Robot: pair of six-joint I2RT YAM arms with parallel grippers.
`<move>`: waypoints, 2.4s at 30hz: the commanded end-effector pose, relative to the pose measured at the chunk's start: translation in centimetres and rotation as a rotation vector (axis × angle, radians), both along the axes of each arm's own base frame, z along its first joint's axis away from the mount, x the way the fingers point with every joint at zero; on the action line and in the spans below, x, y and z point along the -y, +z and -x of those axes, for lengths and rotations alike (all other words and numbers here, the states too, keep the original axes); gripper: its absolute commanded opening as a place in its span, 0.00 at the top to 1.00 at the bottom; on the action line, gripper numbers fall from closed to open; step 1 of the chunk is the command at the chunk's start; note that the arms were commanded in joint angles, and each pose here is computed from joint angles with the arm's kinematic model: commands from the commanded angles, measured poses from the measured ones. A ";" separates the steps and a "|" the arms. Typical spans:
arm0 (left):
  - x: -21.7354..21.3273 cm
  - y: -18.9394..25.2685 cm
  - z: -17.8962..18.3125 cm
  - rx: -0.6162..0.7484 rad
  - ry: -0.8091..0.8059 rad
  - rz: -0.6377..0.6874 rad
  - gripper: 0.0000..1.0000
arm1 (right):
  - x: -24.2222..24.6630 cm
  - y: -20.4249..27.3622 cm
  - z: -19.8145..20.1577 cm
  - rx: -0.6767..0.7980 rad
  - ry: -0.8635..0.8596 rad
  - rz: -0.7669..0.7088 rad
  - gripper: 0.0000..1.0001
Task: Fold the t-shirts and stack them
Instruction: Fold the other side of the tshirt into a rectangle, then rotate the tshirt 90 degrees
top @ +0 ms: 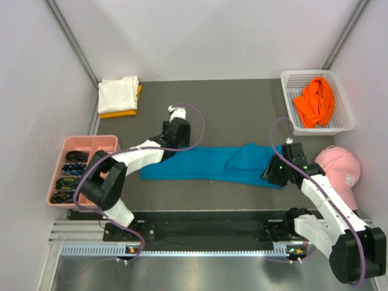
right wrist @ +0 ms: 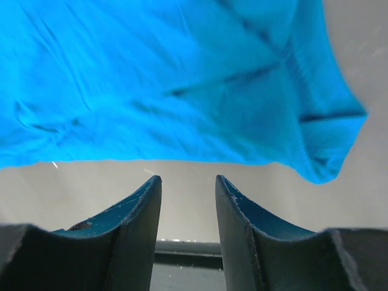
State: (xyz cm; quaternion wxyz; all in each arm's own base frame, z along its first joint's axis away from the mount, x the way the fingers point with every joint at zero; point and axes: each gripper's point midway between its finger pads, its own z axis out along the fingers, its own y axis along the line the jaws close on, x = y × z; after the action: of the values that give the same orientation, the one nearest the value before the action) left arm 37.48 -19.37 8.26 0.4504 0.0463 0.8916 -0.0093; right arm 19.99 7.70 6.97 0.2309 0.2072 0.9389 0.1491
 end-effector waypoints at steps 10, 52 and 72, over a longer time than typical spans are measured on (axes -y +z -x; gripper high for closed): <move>0.2 2.9 -1.9 0.059 0.001 0.046 0.36 | -0.7 -2.0 0.6 -0.035 -0.048 -0.025 0.56; -2.9 -7.4 -4.1 -0.212 0.197 0.056 0.01 | -2.2 -6.7 -3.2 -0.092 -0.032 0.049 0.08; -4.7 -11.1 7.6 -0.471 0.235 0.061 0.01 | -5.3 -7.1 -11.7 -0.120 0.030 0.041 0.07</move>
State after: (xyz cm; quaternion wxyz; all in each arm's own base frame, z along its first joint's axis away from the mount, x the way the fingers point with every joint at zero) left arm 37.41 -15.27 2.37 0.3685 -0.0860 0.9256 -0.0123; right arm 33.46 13.02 3.53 0.2475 0.2075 0.9341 0.1524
